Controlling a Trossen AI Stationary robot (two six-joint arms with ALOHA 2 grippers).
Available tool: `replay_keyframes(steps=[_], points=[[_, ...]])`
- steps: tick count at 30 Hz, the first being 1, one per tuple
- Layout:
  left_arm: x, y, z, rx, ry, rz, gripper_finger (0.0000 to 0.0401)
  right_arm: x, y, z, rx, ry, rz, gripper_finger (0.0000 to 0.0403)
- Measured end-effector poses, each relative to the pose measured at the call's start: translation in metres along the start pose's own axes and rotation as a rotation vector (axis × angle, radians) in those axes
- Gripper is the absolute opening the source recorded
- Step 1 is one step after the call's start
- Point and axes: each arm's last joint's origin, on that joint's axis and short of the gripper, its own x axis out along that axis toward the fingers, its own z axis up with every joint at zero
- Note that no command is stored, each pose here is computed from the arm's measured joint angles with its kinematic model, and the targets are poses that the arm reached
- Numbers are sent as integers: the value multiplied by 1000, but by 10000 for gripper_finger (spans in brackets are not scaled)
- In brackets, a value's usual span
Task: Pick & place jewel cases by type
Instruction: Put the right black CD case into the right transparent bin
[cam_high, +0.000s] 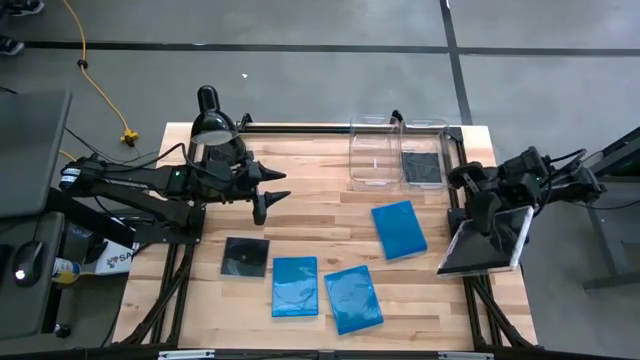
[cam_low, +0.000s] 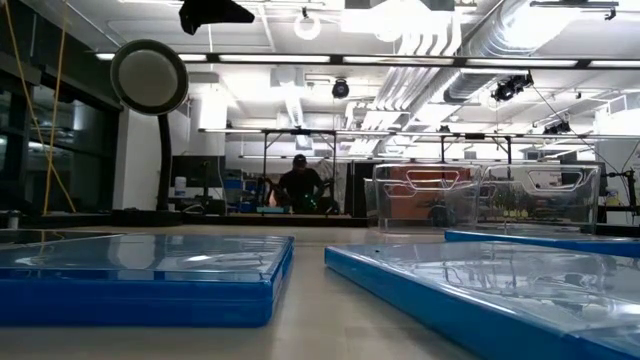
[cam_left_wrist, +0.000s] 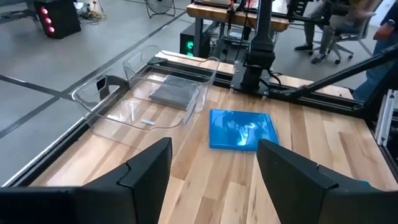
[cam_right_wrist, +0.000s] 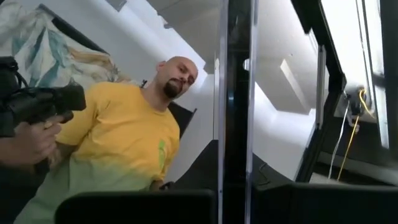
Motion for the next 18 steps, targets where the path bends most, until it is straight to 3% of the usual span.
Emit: replay_keyframes(steps=[3,7,13,18], points=[[0,0,0,4,1,-1,236,0,-3,-7,73,41,-74,0],[0,0,0,10,1,2,236,1,-11,-20,134,103,-281,0],[0,0,0,13,1,2,236,11,-33,-22,53,201,-591,0],[0,0,0,13,2,2,236,35,-65,0,-11,454,-805,0]])
